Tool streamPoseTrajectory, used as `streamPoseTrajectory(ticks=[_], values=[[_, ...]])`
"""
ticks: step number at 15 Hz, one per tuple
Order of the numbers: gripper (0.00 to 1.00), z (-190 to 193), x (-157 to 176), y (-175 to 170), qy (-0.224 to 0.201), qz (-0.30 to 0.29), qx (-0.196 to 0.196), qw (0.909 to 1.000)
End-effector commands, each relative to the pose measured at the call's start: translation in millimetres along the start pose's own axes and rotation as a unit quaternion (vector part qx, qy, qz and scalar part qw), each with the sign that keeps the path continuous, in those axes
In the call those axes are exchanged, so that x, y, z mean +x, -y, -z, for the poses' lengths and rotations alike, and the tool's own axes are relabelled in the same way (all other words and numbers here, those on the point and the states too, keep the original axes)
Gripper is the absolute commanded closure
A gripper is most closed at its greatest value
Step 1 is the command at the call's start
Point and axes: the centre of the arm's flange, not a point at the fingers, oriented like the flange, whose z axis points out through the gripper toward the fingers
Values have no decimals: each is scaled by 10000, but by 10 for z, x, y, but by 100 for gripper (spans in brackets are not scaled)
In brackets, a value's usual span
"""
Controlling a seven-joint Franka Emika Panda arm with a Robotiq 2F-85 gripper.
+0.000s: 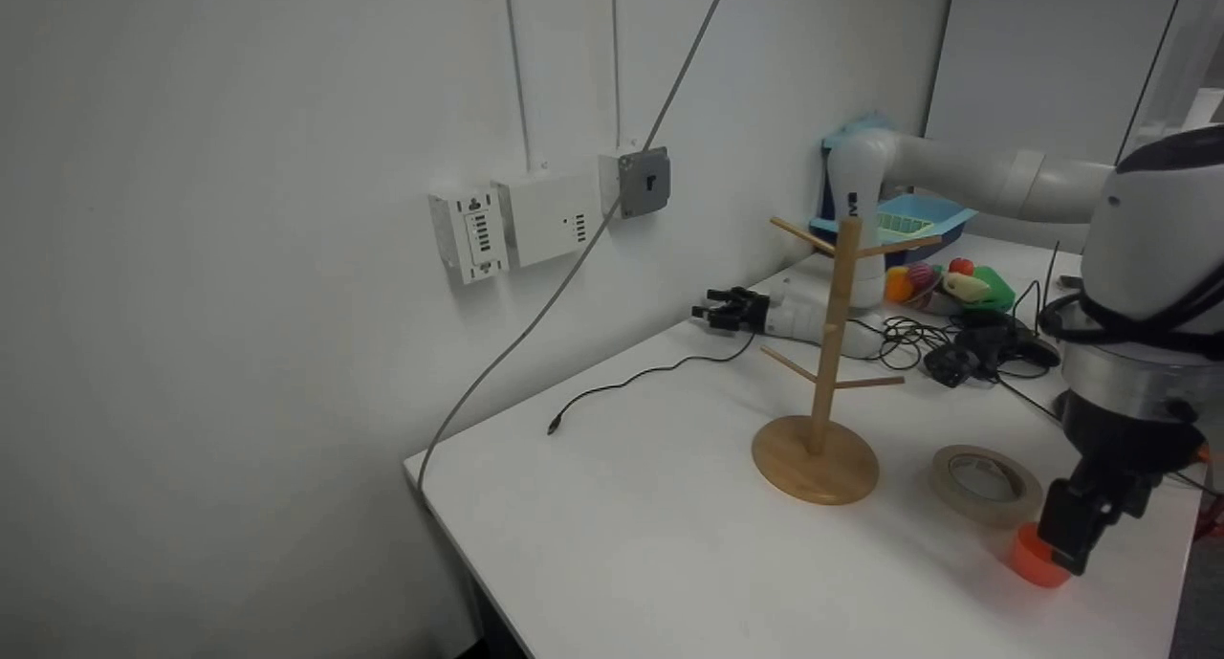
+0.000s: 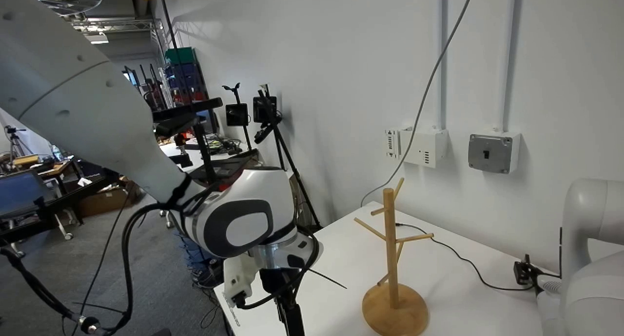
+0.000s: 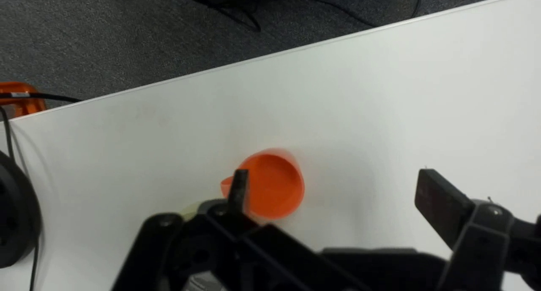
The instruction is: Hang the orange cup on the wooden rack on the table
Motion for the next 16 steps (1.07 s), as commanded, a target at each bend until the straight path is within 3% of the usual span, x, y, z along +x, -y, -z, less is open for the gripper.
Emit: streamPoseTrajectory(ticks=[1,16], values=[[0,-177,143,-19,-201,-161,-85,9996],[0,-665,386,224,-263,-308,30,9992]])
